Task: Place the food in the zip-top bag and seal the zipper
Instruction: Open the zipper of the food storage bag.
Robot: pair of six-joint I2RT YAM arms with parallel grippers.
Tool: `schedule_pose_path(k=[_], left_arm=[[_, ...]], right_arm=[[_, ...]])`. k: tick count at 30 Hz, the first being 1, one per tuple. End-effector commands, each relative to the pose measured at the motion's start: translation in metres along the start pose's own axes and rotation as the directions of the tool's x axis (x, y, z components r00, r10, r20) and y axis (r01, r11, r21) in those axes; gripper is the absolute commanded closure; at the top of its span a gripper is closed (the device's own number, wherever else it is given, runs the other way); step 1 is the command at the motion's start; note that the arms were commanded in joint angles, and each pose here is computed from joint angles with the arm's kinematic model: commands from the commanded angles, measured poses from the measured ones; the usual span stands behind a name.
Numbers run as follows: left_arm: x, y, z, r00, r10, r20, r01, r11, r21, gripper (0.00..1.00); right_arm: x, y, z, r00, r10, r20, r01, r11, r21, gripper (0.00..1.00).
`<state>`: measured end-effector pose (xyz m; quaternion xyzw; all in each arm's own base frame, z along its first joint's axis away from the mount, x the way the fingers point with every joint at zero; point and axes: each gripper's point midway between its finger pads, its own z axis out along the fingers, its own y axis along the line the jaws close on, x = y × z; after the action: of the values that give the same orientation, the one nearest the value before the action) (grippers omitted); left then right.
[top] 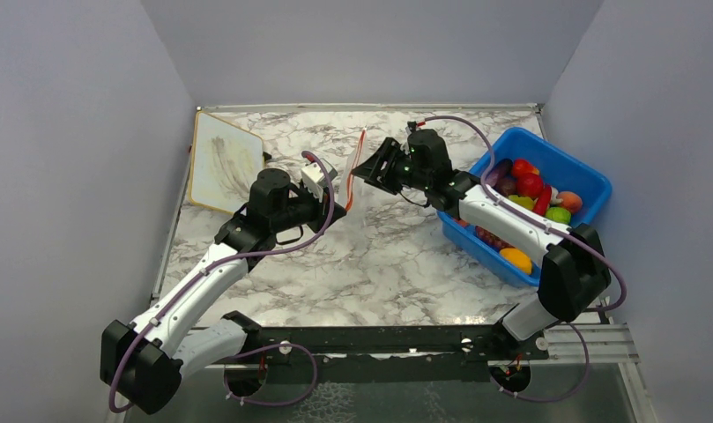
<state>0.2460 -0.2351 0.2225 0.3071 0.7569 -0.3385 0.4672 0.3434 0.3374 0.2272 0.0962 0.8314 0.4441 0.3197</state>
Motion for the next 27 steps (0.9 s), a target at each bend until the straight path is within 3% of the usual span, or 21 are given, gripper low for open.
schedule_pose_path(k=[1,15,27], left_arm=[[-0.002,-0.005,0.001,1.0,0.022,0.007,-0.022,0.999,0.025,1.0],[-0.001,-0.005,0.003,1.0,0.023,-0.002,-0.023,0.999,0.032,1.0],[0.0,-0.005,0.004,1.0,0.027,-0.005,-0.027,0.999,0.031,1.0]], right_arm=[[-0.008,0.015,-0.002,0.999,-0.006,0.033,0.007,0.999,-0.035,0.49],[-0.005,-0.017,0.02,0.998,-0.056,0.009,0.055,0.995,0.088,0.54],[0.005,0.005,0.012,0.999,-0.036,-0.035,0.035,0.999,-0.026,0.54]])
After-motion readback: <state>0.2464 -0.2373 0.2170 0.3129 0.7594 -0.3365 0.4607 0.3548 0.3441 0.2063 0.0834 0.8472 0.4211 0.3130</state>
